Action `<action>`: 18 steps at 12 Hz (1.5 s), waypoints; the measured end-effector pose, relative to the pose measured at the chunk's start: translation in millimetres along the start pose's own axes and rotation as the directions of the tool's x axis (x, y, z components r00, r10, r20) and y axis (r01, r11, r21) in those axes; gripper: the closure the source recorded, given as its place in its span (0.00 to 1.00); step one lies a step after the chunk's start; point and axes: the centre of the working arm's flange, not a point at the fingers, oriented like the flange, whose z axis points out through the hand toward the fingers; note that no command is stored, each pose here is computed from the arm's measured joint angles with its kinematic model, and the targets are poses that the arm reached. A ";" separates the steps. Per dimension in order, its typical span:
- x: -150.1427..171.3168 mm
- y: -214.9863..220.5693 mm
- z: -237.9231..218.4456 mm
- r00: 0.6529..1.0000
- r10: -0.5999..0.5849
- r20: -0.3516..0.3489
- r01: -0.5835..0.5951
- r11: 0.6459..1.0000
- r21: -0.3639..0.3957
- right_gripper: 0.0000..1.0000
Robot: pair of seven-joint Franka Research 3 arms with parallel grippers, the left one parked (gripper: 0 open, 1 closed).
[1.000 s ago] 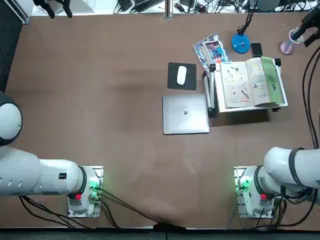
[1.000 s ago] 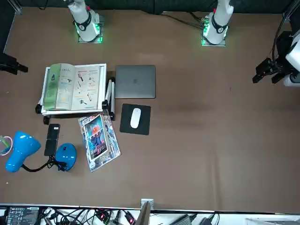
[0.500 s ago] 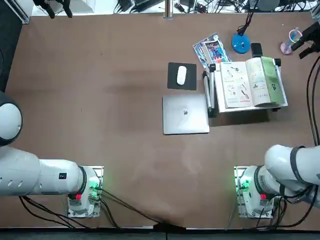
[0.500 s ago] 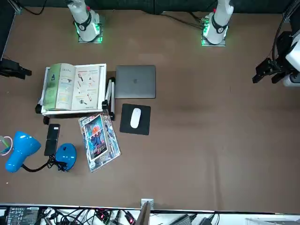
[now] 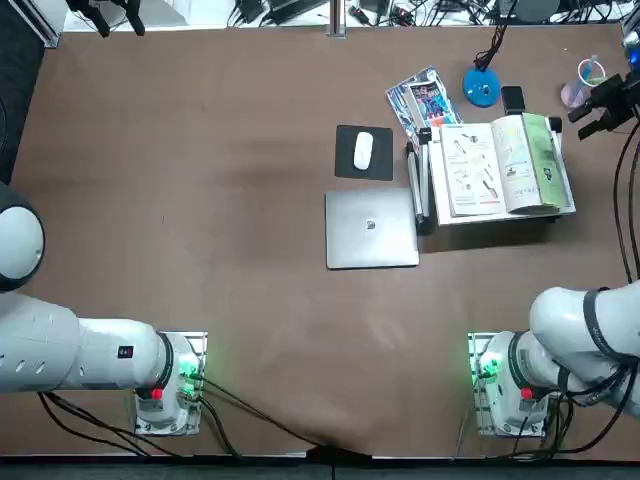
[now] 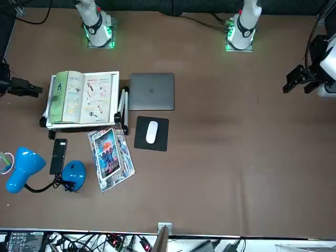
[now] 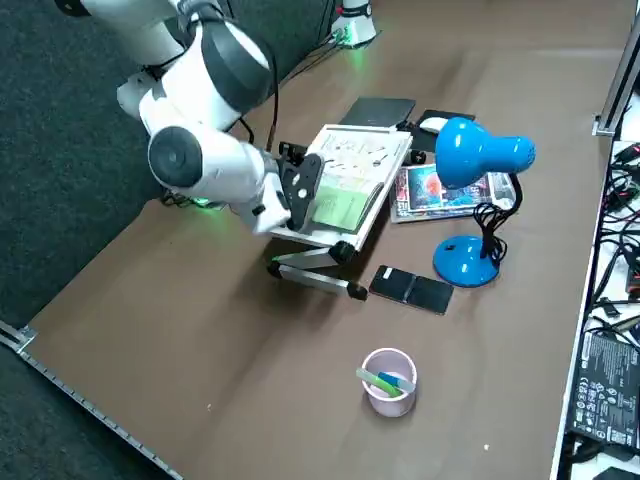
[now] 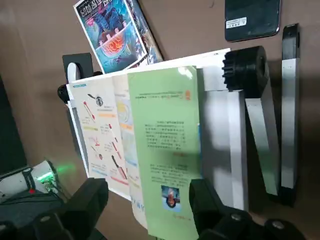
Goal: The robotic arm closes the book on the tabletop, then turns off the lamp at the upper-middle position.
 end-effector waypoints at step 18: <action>-7.8 71.4 64.5 0.999 0.007 -0.037 -0.001 0.987 0.158 0.00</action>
